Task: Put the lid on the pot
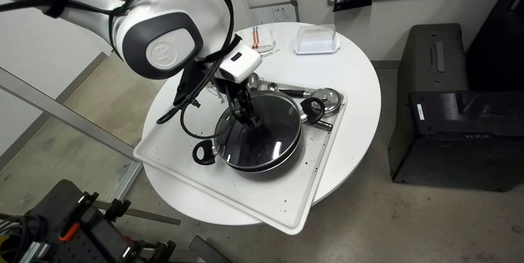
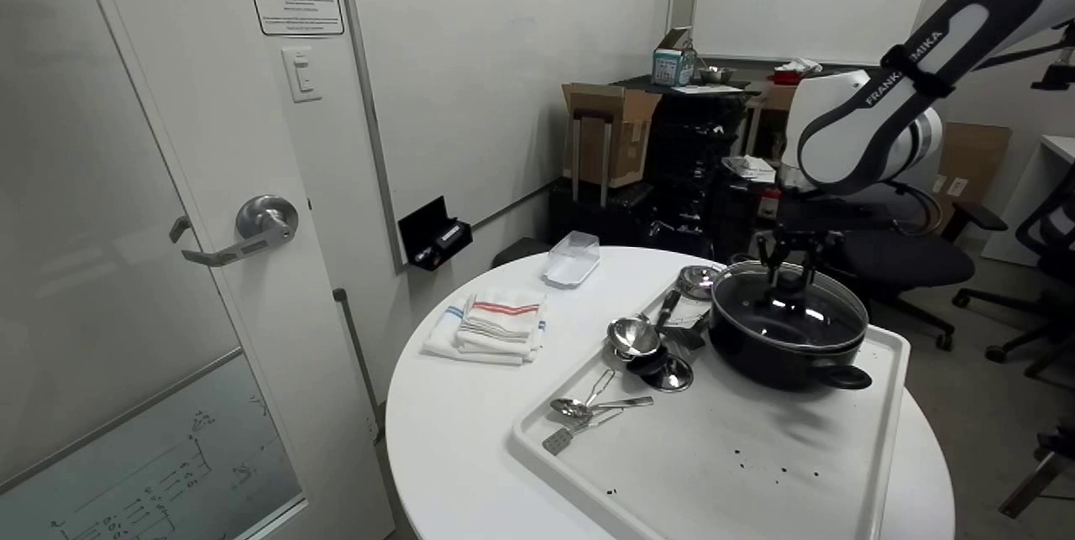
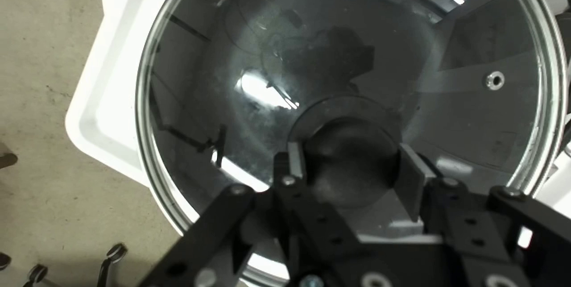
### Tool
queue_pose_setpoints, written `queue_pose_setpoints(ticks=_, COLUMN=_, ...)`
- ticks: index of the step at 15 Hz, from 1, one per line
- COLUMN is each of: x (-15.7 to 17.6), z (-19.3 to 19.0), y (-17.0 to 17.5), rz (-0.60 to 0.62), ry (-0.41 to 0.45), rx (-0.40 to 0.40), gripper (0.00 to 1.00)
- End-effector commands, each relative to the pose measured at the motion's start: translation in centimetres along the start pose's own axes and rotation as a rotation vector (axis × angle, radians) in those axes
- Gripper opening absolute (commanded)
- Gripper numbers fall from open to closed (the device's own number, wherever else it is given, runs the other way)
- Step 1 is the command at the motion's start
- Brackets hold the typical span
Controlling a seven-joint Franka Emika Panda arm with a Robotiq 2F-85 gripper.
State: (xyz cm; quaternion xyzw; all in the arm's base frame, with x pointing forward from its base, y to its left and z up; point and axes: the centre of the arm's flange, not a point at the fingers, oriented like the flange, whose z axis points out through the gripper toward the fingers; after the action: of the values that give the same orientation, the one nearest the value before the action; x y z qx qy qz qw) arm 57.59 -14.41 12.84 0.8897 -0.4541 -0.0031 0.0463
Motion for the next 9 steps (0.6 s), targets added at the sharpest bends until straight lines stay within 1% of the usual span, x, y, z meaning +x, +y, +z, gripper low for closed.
queue_pose_setpoints(ticks=1, x=0.58, z=-0.61, y=-0.26, rz=0.027, ry=-0.012, rx=0.013, gripper=0.25)
queue_pose_setpoints(ticks=9, x=0.35, z=0.22, y=-0.47, rz=0.027, ry=-0.022, rx=0.014, gripper=0.25)
